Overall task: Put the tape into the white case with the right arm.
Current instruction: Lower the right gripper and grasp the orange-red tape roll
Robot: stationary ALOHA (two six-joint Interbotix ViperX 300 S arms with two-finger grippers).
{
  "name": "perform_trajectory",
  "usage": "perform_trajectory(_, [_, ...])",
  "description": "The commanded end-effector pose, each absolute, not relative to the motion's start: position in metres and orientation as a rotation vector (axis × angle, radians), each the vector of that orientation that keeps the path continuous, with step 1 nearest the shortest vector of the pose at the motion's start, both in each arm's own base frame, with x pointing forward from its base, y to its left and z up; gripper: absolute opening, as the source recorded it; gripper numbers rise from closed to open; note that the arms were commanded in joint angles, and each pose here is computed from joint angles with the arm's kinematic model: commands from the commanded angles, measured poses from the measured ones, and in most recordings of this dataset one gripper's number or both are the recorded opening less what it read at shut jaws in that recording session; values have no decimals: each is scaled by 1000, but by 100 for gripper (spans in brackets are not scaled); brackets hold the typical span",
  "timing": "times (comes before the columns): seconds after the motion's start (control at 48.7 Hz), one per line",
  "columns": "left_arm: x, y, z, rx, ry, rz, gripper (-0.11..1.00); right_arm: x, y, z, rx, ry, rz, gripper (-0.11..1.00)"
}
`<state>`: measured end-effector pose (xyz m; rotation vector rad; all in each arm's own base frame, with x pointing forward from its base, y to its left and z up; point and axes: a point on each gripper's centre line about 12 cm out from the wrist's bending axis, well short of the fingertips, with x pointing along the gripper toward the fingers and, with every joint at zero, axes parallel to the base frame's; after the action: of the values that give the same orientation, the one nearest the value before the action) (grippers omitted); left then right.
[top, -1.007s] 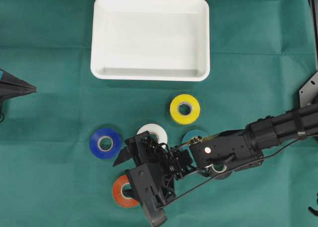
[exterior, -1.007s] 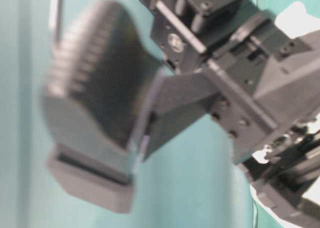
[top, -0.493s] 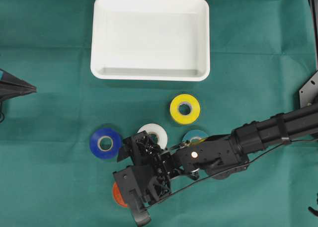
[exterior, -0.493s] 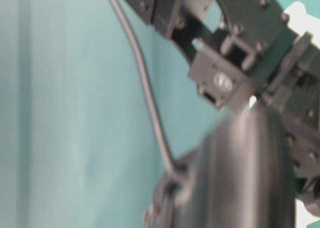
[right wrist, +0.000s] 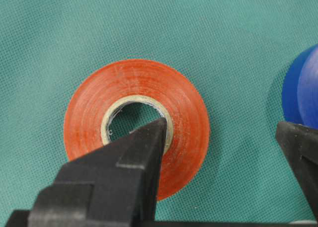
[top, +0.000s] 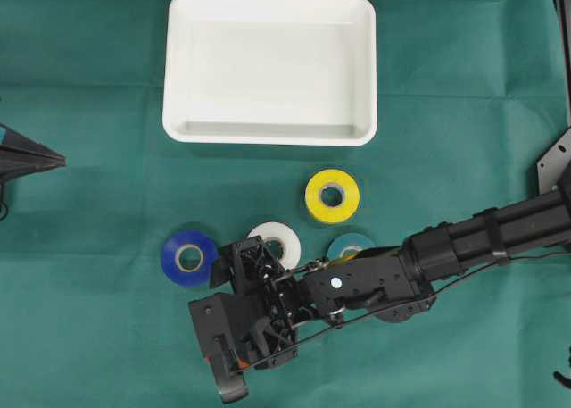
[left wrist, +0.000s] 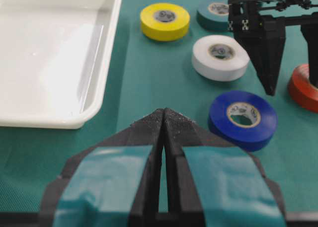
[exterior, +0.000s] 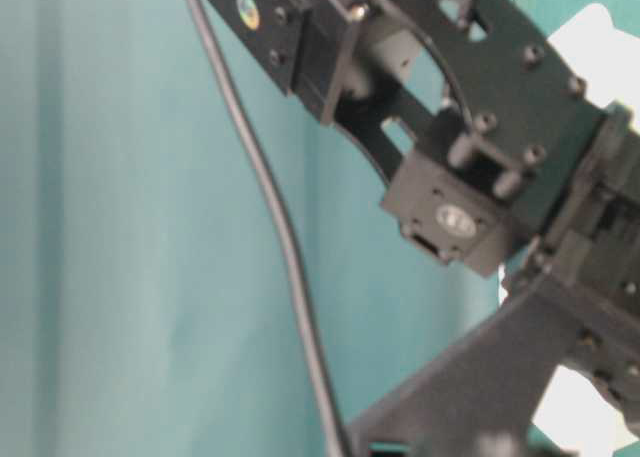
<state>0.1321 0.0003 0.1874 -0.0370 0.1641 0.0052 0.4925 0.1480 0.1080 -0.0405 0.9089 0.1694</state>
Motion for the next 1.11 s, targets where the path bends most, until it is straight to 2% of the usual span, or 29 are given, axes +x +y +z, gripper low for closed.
perform_trajectory(0.0, [133,1,192,-37,152,7,0,497,151,124,-13,904,157,64])
perform_trajectory(0.123, [133,1,192,-37,152,8,0,498,152,125,15,964,134,60])
perform_trajectory(0.329, [133,1,192,-37,152,8,0,500,154,125,15,975,133,43])
perform_trajectory(0.411, [133,1,192,-36,152,7,0,502,155,126,17,965,135,33])
perform_trajectory(0.514, [133,1,192,-37,152,7,0,504,155,124,20,959,137,12])
perform_trajectory(0.575, [133,1,192,-37,152,7,0,504,156,124,20,958,138,7])
perform_trajectory(0.699, [133,1,192,-37,152,7,0,504,155,124,20,959,137,1])
perform_trajectory(0.904, [133,1,192,-37,152,7,0,503,158,130,16,950,145,1])
perform_trajectory(1.089, [133,1,192,-36,152,7,0,500,163,156,23,906,160,1])
